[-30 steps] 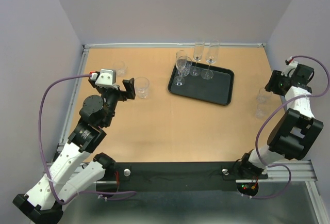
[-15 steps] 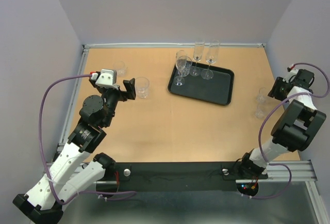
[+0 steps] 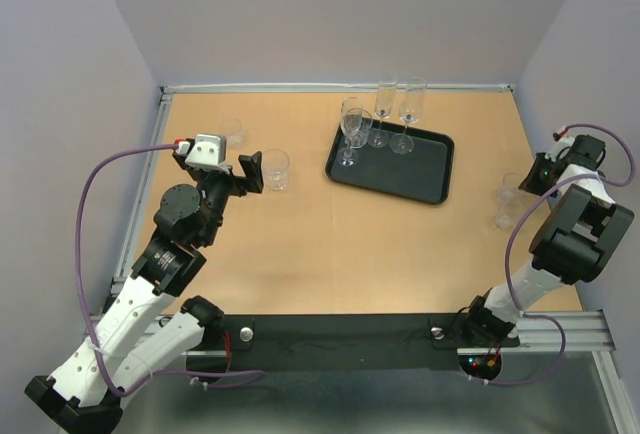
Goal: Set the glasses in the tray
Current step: Grab a glass with a robot arm, then place the glass into the tray
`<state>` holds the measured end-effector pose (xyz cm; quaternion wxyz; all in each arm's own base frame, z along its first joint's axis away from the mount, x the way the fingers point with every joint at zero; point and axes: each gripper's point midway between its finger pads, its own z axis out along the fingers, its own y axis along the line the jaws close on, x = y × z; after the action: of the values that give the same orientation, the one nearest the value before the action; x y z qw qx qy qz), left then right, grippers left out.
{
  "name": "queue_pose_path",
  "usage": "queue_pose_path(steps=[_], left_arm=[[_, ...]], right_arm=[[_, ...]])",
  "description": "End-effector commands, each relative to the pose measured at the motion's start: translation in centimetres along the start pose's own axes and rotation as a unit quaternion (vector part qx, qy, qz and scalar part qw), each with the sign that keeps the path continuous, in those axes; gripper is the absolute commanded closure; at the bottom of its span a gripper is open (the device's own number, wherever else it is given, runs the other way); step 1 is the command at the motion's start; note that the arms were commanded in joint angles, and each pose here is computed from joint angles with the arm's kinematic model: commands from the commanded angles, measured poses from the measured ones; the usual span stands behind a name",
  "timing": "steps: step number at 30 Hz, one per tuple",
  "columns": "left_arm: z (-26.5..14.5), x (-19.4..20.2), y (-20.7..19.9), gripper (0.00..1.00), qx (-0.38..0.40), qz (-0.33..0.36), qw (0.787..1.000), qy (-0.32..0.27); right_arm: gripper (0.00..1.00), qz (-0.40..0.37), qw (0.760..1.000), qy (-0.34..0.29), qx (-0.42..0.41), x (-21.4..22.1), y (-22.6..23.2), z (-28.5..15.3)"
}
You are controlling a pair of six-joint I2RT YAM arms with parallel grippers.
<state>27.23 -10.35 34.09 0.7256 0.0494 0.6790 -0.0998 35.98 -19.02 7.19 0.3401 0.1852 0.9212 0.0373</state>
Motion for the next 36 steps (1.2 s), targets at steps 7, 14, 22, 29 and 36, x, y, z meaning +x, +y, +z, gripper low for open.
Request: queue_pose_path(steps=[7, 14, 22, 29, 36], left_arm=[[0.2, -1.2, 0.1, 0.01, -0.002, -0.009, 1.000, -0.028], [0.4, -0.7, 0.0, 0.01, -0.002, -0.007, 1.000, -0.021], [0.9, 0.0, -0.1, 0.01, -0.004, -0.003, 1.000, -0.010], [1.2, 0.4, -0.1, 0.01, -0.007, -0.001, 1.000, -0.003], [1.3, 0.7, 0.1, 0.01, -0.015, 0.003, 1.000, 0.001]], right_arm=[[0.96, -0.015, 0.997, -0.048, -0.050, -4.2, 1.5, -1.1], [0.98, -0.037, 0.987, -0.080, -0.134, -6.7, 4.6, -2.2], [0.98, -0.069, 0.975, -0.085, -0.194, -7.9, 8.0, -1.9], [0.98, -0.116, 0.963, -0.077, -0.232, -9.0, 13.7, -0.4], [0.97, -0.163, 0.955, -0.059, -0.241, -9.4, 19.2, 2.1]])
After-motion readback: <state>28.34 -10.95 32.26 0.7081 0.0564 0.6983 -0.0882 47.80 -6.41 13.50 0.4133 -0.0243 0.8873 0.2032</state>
